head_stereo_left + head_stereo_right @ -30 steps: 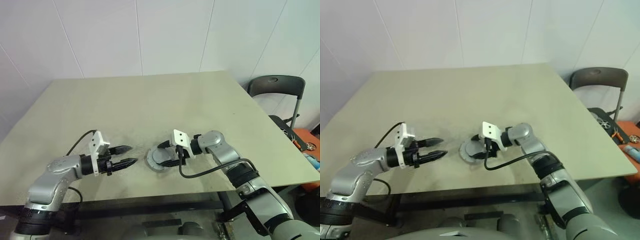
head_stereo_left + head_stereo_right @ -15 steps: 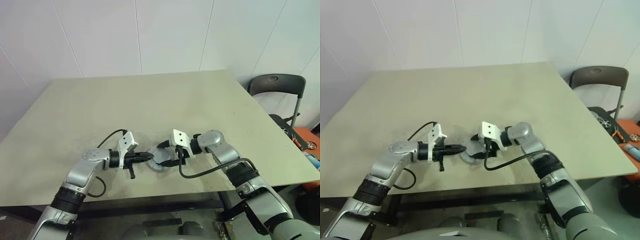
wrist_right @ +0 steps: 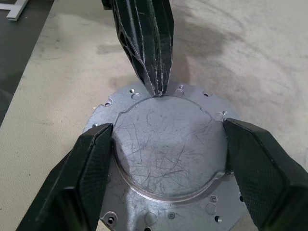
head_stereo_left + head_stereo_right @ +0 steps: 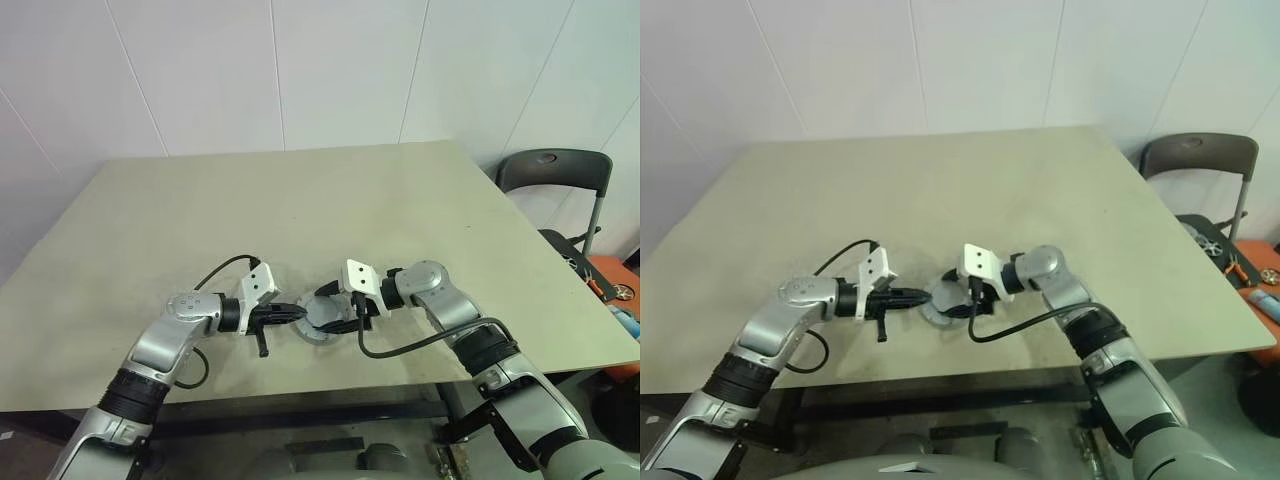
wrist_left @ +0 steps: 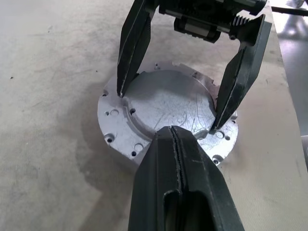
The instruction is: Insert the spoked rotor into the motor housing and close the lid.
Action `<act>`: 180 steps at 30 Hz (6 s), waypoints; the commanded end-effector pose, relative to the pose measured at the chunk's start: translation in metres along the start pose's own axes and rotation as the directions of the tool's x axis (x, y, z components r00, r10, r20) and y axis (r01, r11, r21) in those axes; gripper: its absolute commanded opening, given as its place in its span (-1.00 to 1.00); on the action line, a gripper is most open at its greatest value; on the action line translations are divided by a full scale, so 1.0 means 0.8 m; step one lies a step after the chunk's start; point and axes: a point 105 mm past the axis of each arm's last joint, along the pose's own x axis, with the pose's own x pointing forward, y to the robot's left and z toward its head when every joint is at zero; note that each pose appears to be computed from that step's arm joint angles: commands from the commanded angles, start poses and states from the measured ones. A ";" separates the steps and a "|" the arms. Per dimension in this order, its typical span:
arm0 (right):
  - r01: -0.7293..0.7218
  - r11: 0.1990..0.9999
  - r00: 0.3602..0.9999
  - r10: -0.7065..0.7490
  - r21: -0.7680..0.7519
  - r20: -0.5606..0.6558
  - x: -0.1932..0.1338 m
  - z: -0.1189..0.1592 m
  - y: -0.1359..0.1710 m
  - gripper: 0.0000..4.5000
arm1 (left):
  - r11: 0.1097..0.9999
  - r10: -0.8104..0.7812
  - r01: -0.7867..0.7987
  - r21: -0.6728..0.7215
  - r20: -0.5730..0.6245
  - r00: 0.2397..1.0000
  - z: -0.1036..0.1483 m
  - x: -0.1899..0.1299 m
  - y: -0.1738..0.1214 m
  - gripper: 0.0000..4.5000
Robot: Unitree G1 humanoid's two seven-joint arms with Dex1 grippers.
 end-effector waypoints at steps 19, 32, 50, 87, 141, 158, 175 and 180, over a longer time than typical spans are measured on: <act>0.066 0.974 0.997 -0.073 0.216 0.025 -0.053 0.009 -0.015 0.99 | 1.000 0.008 -0.008 0.005 -0.007 1.000 0.011 0.008 0.005 -1.00; 0.110 0.530 0.959 -0.279 0.841 0.050 -0.094 -0.013 -0.010 0.99 | 1.000 -0.012 0.012 0.024 0.013 1.000 0.020 0.014 -0.003 -1.00; -0.164 0.082 0.960 -0.217 0.983 0.179 -0.049 -0.008 0.006 0.99 | 0.999 -0.027 0.026 0.032 0.011 1.000 0.018 0.011 -0.011 -1.00; -0.285 0.098 0.928 -0.223 0.954 0.300 -0.051 0.017 0.014 -0.44 | 0.988 0.124 -0.108 -0.113 0.150 0.981 0.035 -0.004 0.015 -1.00; -0.109 0.174 0.973 -0.182 0.979 0.141 -0.033 0.012 0.001 -0.44 | 0.745 0.358 -0.042 -0.665 0.347 0.867 0.041 -0.116 0.008 1.00; 0.098 0.379 0.970 -0.243 0.920 -0.003 -0.049 -0.007 -0.021 0.96 | 0.907 0.326 -0.201 -0.370 0.317 0.891 0.065 -0.132 0.025 1.00; 0.222 0.972 0.967 -0.229 0.077 0.112 -0.050 0.053 -0.015 0.96 | 0.934 0.344 -0.357 0.028 0.211 0.915 0.056 -0.146 0.033 1.00; 0.165 0.981 0.981 -0.175 0.102 0.088 -0.021 0.042 -0.009 0.96 | 0.941 0.307 -0.330 0.070 0.224 0.925 0.049 -0.135 0.026 1.00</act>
